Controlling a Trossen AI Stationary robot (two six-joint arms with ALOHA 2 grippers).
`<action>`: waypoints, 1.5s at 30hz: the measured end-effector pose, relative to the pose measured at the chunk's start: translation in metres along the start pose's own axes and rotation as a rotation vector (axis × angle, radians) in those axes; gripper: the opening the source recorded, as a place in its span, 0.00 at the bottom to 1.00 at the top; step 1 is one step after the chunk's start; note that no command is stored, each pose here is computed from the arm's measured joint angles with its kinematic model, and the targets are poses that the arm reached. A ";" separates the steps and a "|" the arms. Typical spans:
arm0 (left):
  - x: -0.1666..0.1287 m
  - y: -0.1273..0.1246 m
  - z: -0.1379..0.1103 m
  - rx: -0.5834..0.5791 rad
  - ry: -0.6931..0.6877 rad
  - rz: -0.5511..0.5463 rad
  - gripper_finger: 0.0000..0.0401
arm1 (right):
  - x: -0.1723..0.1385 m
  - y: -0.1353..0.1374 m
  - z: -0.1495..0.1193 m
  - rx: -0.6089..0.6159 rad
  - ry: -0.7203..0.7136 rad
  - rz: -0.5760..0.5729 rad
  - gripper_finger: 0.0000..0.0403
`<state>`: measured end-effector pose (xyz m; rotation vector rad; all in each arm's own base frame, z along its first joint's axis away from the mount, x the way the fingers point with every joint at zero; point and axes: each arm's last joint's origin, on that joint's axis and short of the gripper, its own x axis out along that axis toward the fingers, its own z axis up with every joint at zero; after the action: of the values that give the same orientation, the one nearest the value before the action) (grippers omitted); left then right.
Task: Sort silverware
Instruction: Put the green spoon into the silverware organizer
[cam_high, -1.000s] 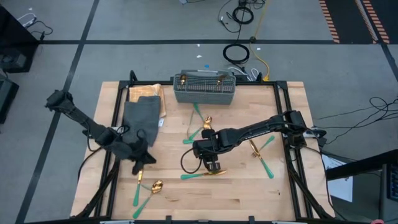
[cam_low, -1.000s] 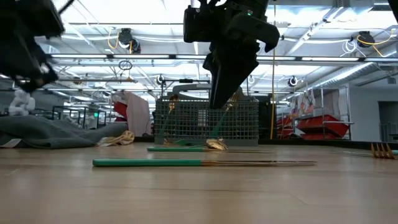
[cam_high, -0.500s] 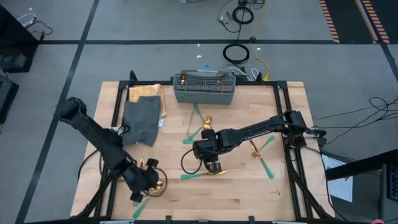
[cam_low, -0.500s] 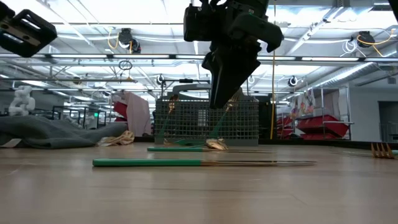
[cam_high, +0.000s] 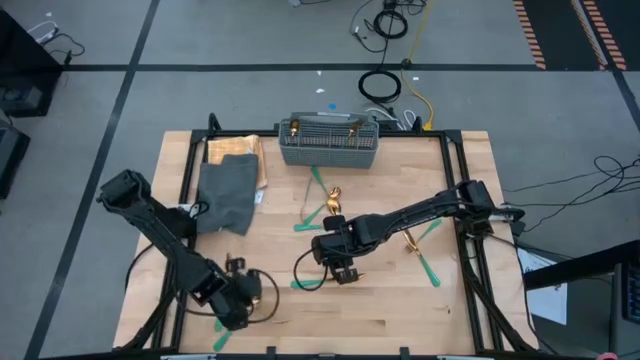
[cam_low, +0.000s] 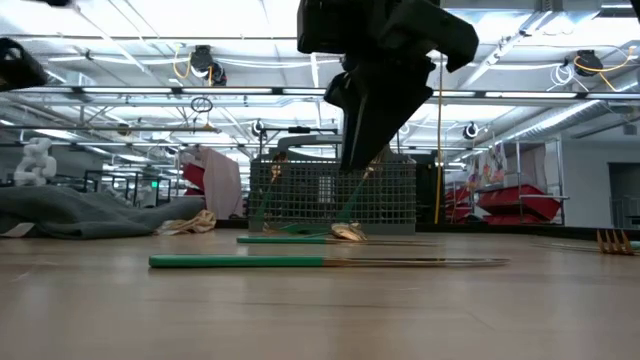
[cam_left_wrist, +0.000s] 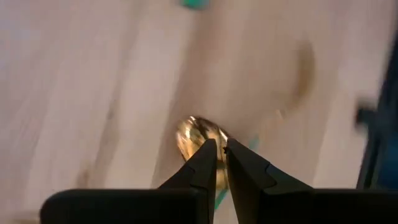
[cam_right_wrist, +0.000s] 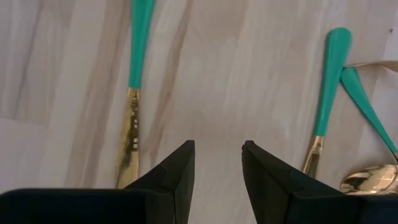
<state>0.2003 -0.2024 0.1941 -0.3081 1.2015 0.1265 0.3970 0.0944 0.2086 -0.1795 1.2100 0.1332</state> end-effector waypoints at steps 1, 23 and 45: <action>-0.001 0.000 -0.001 -0.096 -0.018 0.015 0.11 | 0.000 0.001 0.000 -0.001 0.000 0.001 0.31; 0.003 -0.028 -0.029 -0.680 0.079 -0.109 0.15 | 0.016 0.017 -0.022 -0.125 0.102 0.018 0.31; 0.044 -0.024 -0.035 -0.733 0.199 0.063 0.33 | 0.016 0.019 -0.021 -0.112 0.096 0.018 0.32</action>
<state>0.1912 -0.2384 0.1461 -0.9389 1.3302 0.6081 0.3792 0.1083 0.1852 -0.2754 1.3006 0.2105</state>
